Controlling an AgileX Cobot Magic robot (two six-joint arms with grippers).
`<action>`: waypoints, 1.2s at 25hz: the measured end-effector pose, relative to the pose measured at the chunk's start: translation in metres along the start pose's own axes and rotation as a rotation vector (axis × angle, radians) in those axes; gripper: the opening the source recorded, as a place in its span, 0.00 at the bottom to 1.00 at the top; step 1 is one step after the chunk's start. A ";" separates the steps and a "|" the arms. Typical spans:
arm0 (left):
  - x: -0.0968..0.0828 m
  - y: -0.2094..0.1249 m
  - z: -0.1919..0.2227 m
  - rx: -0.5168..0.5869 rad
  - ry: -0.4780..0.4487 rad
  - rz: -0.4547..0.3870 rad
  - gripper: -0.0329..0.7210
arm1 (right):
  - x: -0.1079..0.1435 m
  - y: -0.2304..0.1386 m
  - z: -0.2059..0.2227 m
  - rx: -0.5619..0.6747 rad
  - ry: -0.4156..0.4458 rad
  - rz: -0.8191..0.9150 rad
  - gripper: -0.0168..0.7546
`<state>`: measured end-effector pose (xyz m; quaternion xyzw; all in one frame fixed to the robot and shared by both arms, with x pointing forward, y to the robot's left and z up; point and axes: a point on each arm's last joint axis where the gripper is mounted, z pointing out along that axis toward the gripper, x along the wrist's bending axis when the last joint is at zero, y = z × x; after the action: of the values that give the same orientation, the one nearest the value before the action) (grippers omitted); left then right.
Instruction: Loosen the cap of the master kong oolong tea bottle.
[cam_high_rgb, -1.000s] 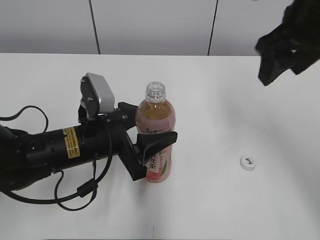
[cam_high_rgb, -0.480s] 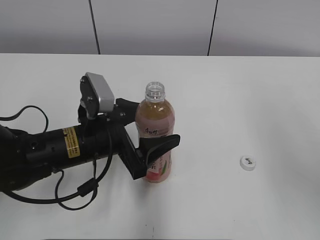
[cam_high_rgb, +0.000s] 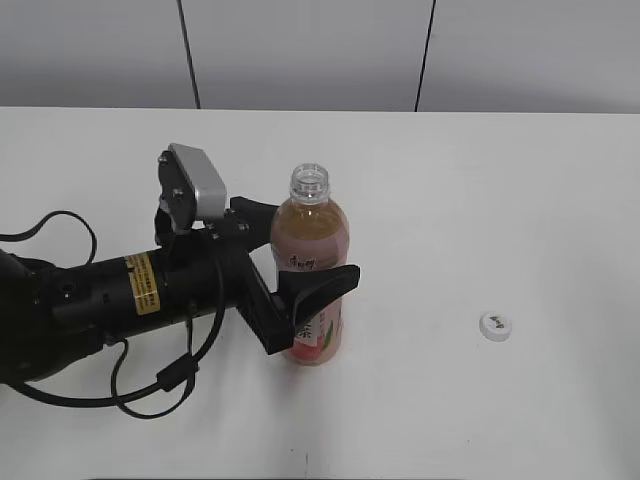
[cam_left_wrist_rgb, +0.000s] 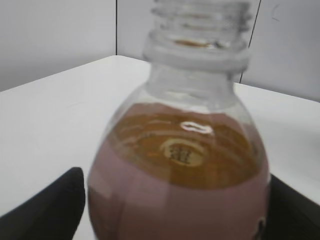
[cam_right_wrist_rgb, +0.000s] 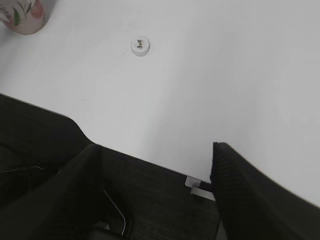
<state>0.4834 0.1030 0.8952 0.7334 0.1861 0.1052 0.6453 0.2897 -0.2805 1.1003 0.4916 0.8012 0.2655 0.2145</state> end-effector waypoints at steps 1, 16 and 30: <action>0.000 0.000 0.000 0.000 0.000 0.000 0.83 | 0.001 -0.007 -0.003 -0.023 -0.003 -0.003 0.69; -0.003 0.043 -0.009 -0.122 0.023 0.039 0.83 | 0.007 -0.060 0.007 -0.092 -0.020 -0.022 0.69; -0.011 0.082 -0.021 -0.233 0.025 0.067 0.83 | 0.004 -0.056 0.018 -0.161 -0.056 -0.039 0.69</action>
<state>0.4766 0.1095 0.9797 0.6578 0.1561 0.1568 0.7200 0.2611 -0.2942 1.0508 0.4643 0.7802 0.3111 0.2810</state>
